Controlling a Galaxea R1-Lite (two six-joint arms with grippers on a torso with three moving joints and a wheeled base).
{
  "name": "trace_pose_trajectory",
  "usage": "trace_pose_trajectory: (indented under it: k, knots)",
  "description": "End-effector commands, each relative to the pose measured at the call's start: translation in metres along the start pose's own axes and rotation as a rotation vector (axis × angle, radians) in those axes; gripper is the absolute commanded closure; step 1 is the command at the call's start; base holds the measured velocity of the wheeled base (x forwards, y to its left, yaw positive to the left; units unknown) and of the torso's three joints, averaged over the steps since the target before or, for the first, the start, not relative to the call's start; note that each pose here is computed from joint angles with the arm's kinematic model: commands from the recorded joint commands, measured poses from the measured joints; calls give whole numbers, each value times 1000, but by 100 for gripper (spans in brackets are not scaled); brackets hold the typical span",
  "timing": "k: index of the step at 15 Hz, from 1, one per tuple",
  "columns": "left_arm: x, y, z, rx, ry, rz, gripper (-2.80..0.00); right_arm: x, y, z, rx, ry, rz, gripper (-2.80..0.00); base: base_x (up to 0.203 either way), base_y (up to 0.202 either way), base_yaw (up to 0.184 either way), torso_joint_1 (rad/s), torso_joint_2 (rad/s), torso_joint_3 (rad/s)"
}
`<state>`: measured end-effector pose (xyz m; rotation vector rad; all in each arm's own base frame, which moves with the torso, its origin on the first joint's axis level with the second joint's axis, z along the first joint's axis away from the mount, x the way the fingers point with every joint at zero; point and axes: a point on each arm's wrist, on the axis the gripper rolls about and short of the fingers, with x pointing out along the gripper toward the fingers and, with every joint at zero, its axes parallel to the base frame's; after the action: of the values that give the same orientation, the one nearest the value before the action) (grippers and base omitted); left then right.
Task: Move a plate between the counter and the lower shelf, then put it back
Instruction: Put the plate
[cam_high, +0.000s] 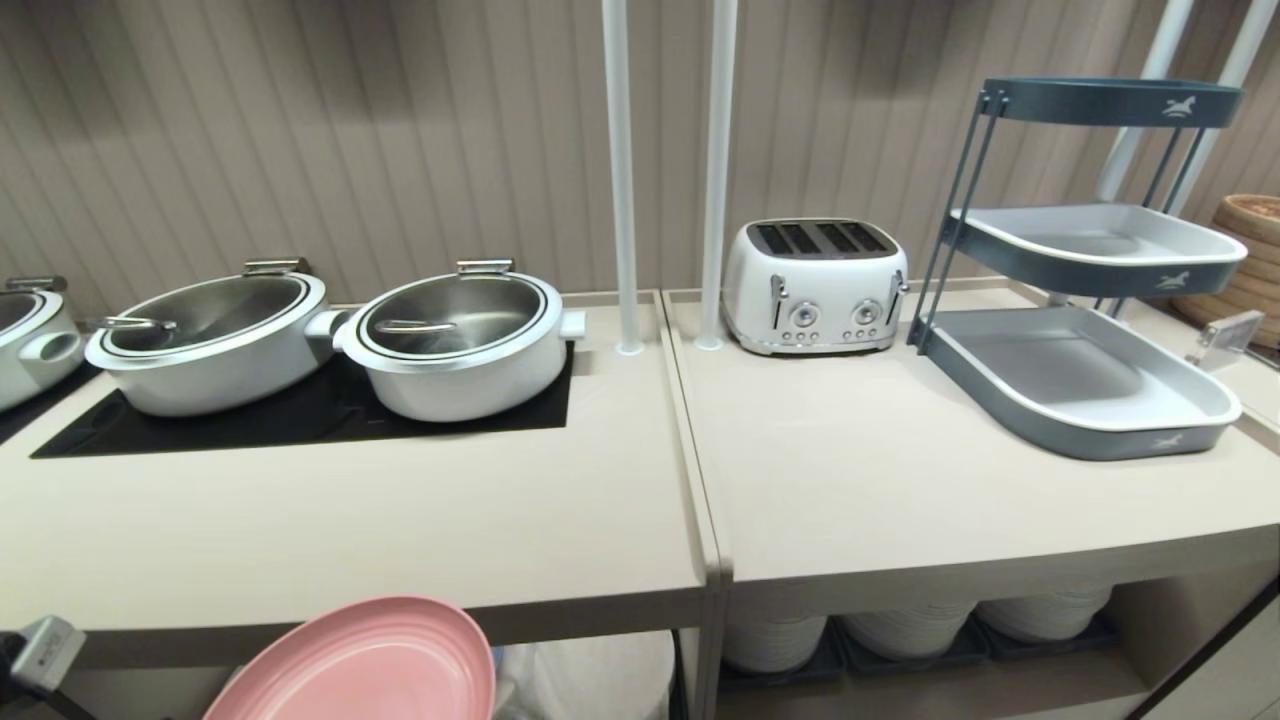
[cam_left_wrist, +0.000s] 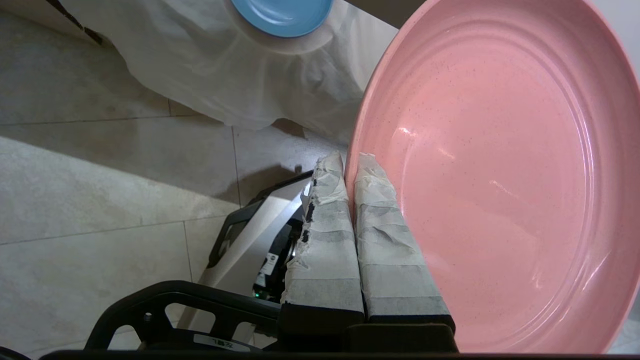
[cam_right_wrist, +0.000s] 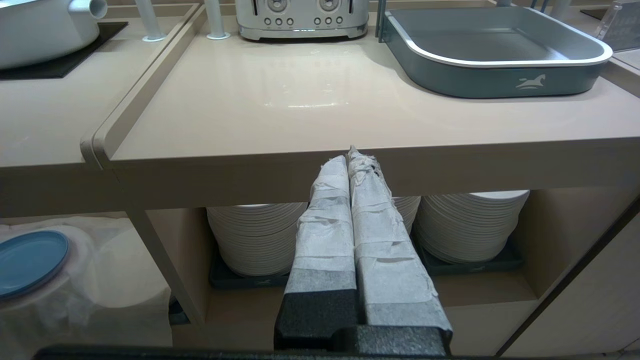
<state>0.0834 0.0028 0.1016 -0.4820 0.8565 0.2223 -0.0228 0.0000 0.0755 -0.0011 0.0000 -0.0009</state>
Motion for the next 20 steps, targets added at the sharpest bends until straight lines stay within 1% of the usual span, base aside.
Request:
trace_pose_trajectory:
  k: [1,16,18,20]
  knots:
    - [1,0,0,-4,8,5,0,0,0,0,0,0,1,0,0,0,0,0,0,0]
    - [2,0,1,-7,9,9,0,0,0,0,0,0,-2,0,0,0,0,0,0,0]
    - [1,-1,3,-19,4,8,0,0,0,0,0,0,-2,0,0,0,0,0,0,0]
    - [1,-1,3,-26,2,11,0,0,0,0,0,0,1,0,7,96,-3,14,4,0]
